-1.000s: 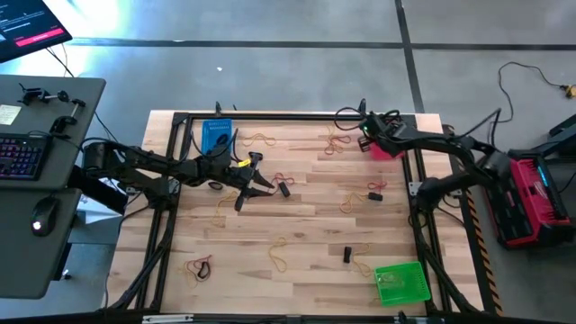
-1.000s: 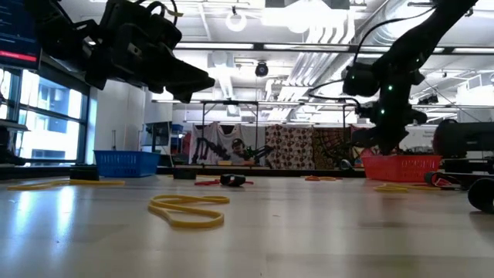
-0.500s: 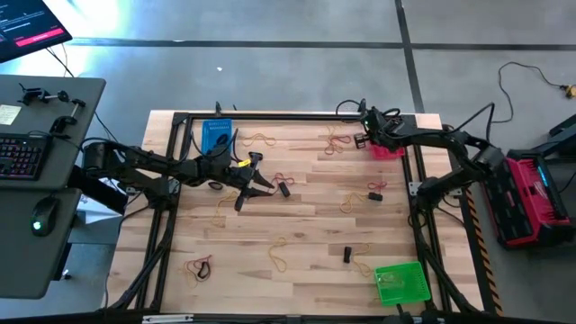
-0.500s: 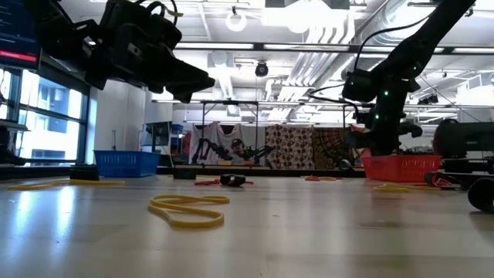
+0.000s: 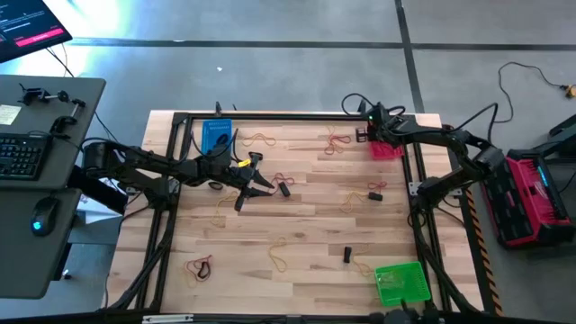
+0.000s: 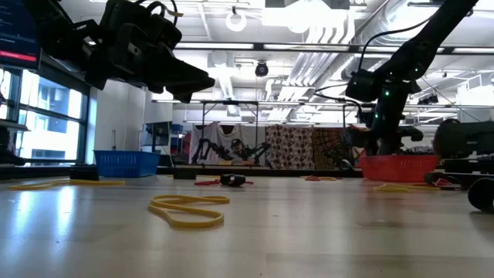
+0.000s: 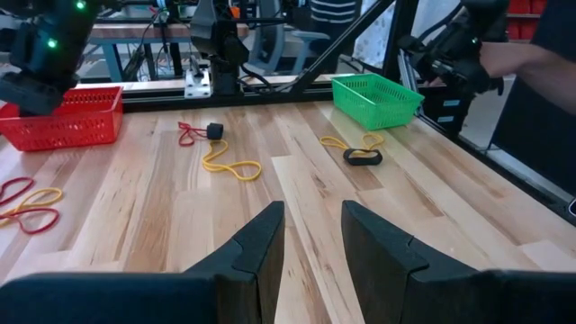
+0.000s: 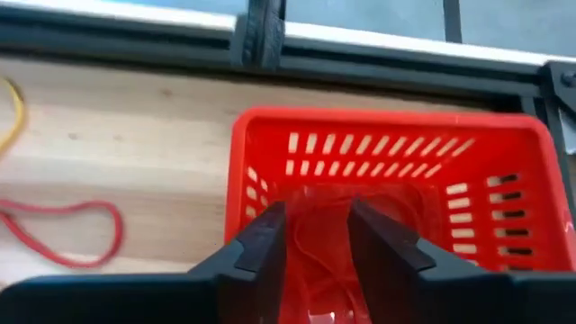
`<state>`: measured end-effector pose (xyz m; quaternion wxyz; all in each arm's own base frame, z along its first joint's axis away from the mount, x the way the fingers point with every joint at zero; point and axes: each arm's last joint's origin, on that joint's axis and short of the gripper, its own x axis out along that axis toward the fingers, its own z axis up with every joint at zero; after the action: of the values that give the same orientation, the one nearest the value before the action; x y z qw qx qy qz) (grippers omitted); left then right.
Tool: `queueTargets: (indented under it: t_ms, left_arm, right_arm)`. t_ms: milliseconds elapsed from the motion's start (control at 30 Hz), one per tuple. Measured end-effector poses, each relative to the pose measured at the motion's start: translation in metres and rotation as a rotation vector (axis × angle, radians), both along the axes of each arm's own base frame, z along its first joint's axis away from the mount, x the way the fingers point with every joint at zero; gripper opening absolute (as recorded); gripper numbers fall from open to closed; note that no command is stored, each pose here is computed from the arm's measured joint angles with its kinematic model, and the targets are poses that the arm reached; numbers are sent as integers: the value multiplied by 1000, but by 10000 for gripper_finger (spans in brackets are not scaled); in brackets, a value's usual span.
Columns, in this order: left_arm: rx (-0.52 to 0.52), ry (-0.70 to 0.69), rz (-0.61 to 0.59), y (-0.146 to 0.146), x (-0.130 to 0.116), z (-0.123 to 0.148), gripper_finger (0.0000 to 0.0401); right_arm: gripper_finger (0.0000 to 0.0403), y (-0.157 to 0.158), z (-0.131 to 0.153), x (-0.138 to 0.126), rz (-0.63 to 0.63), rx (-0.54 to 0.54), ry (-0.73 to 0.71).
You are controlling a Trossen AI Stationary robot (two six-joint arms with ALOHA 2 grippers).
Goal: Sort rubber bands into baskets
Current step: Put the yellow rubber band into the green bin
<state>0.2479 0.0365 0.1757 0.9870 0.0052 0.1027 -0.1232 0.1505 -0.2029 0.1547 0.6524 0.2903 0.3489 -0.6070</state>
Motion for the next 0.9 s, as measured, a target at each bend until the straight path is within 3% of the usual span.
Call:
queueTargets:
  t_ms: [333,467,600,767,900]
  left_arm:
    - [-1,6,0,0,0,-1,106]
    - [-1,7,0,0,0,-1,106]
    - [-1,7,0,0,0,-1,106]
    - [-2,6,1,0,0,0,106]
    - [-1,7,8,0,0,-1,106]
  right_arm:
    - [119,-10,8,-1,-26,-53,-34]
    - [116,-13,21,5,50,-39,30]
    - [88,-10,37,18,130,-65,92]
    - [12,6,54,39,262,-196,48]
    - [13,28,68,51,364,-299,-46]
